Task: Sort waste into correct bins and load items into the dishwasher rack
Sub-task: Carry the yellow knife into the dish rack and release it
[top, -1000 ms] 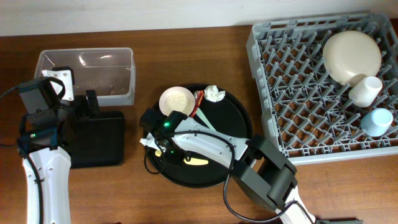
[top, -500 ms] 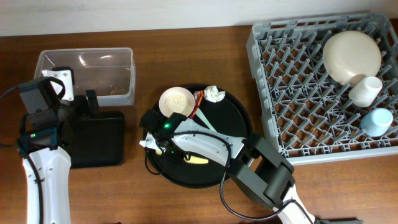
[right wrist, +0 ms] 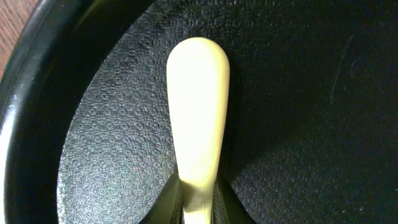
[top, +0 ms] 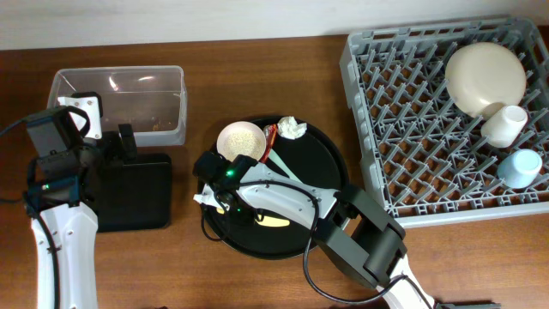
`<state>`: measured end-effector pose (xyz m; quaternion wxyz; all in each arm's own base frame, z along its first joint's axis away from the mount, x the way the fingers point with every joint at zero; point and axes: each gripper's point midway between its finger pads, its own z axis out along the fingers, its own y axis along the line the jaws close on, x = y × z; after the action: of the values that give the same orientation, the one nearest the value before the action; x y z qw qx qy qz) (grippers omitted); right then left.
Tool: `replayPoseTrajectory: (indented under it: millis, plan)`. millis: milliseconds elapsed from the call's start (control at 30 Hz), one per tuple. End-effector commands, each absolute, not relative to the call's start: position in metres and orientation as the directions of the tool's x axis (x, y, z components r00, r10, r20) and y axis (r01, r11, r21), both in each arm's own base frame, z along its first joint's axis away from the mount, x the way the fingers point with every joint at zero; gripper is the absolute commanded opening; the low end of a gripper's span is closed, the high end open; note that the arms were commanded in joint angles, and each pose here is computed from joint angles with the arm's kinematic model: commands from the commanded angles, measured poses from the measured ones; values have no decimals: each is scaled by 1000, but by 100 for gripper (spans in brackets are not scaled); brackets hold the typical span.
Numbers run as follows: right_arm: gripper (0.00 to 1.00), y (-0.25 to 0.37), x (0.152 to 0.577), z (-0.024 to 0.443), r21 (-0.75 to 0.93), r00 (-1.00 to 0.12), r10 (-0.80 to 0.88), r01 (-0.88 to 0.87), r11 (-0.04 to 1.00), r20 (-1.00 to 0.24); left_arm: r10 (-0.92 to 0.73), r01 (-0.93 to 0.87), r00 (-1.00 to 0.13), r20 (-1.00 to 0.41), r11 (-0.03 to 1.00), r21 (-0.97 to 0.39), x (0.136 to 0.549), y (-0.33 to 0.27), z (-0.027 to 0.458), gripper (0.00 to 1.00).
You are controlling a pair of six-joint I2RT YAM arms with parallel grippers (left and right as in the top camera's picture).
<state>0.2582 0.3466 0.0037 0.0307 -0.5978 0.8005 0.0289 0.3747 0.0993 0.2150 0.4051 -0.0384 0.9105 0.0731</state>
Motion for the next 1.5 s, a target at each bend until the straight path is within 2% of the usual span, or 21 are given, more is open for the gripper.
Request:
replayPoseTrajectory:
  millis: [0, 267, 467, 633, 767, 967, 1167, 1267, 1367, 1467]
  plan:
    - [9, 349, 262, 1, 1, -291, -953, -956, 292, -81, -22, -149, -653, -757, 984, 100, 377, 103, 224, 99]
    - [9, 352, 266, 18, -9, -296, -952, -955, 297, -83, -22, -149, -653, -757, 984, 100, 377, 103, 224, 99]
    - [9, 359, 288, 54, -79, -346, -930, -931, 357, -125, -22, -149, -653, -757, 984, 100, 377, 103, 224, 99]
    - [9, 361, 320, 117, -84, -479, -845, -857, 509, -235, -22, -149, -653, -757, 984, 100, 377, 103, 224, 99]
    - [10, 336, 359, 173, -79, -587, -742, -765, 640, -324, -22, -149, -653, -757, 984, 100, 377, 103, 224, 99]
    - [10, 260, 415, 219, -62, -736, -557, -581, 811, -385, -22, -149, -653, -757, 984, 100, 377, 103, 224, 99]
    - [10, 139, 467, 220, -51, -869, -318, -324, 945, -380, -22, -149, -653, -757, 984, 100, 377, 103, 224, 99]
    - [11, 86, 479, 219, -22, -903, -202, -209, 978, -380, -22, -149, -653, -757, 984, 100, 377, 103, 224, 99]
    - [11, 57, 485, 215, 63, -922, -98, -131, 989, -374, -22, -149, -653, -757, 984, 100, 377, 103, 224, 99]
    - [11, 25, 490, 201, 74, -937, -16, -45, 996, -348, -22, -149, -653, -757, 984, 100, 377, 103, 224, 99]
